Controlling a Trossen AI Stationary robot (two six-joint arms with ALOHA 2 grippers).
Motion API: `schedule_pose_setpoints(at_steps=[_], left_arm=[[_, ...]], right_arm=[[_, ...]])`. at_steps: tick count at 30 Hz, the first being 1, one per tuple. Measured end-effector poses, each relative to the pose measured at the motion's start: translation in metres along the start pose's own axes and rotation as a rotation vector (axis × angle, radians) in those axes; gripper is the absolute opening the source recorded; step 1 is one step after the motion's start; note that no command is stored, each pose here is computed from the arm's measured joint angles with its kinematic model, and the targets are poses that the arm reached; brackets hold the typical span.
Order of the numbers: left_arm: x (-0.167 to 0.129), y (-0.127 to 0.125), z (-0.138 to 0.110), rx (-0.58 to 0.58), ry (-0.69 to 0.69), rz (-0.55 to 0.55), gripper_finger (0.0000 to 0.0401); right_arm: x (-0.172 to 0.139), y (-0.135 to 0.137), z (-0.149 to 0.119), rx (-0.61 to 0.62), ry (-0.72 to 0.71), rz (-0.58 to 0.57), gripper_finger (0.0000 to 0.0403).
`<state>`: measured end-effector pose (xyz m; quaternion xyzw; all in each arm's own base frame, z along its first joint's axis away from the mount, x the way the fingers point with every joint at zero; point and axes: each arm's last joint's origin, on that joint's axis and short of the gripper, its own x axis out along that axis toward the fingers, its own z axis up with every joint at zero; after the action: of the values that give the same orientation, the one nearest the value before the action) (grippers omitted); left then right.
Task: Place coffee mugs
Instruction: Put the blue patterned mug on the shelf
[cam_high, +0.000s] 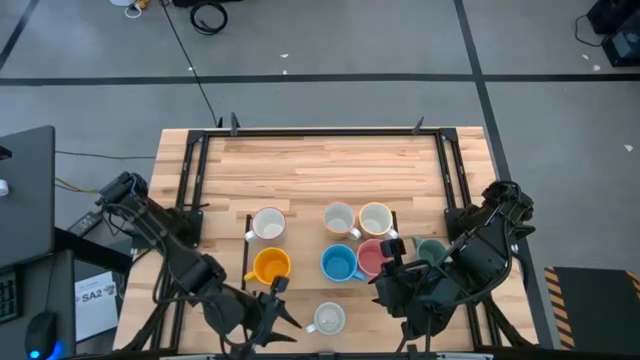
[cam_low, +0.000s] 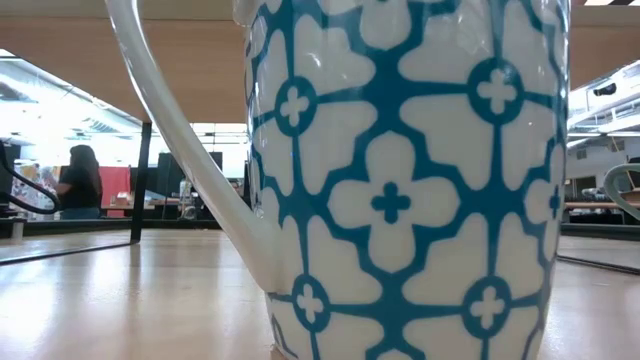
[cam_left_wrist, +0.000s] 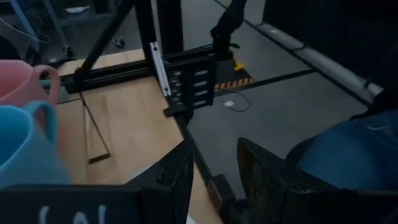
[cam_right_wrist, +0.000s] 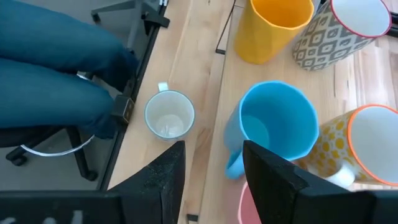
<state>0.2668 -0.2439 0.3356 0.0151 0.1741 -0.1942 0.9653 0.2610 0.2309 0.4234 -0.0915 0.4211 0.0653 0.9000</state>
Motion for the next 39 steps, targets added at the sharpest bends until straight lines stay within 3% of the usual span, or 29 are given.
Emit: schedule_pose_setpoints(at_steps=[9, 13, 18, 22, 34, 39], left_arm=[[0.023, -0.003, -0.019, 0.064, 0.068, 0.05, 0.013], [0.03, -0.013, -0.029, -0.04, 0.08, 0.088, 0.013], [0.03, -0.03, -0.038, -0.181, 0.097, 0.057, 0.013], [0.026, -0.04, -0.042, -0.223, 0.114, 0.032, 0.013], [0.052, -0.025, -0.056, -0.047, 0.165, 0.055, 0.013], [0.058, -0.025, -0.064, -0.027, 0.2, 0.061, 0.013]], right_arm=[[0.0, 0.003, 0.007, 0.036, -0.067, 0.03, 0.0166], [-0.001, 0.004, 0.01, 0.042, -0.099, 0.044, 0.0166], [-0.001, 0.005, 0.01, 0.041, -0.098, 0.05, 0.0166], [-0.001, 0.005, 0.01, 0.039, -0.092, 0.066, 0.0166], [-0.001, 0.006, 0.011, 0.093, -0.102, 0.073, 0.0166], [-0.001, 0.006, 0.012, 0.126, -0.109, 0.079, 0.0166]])
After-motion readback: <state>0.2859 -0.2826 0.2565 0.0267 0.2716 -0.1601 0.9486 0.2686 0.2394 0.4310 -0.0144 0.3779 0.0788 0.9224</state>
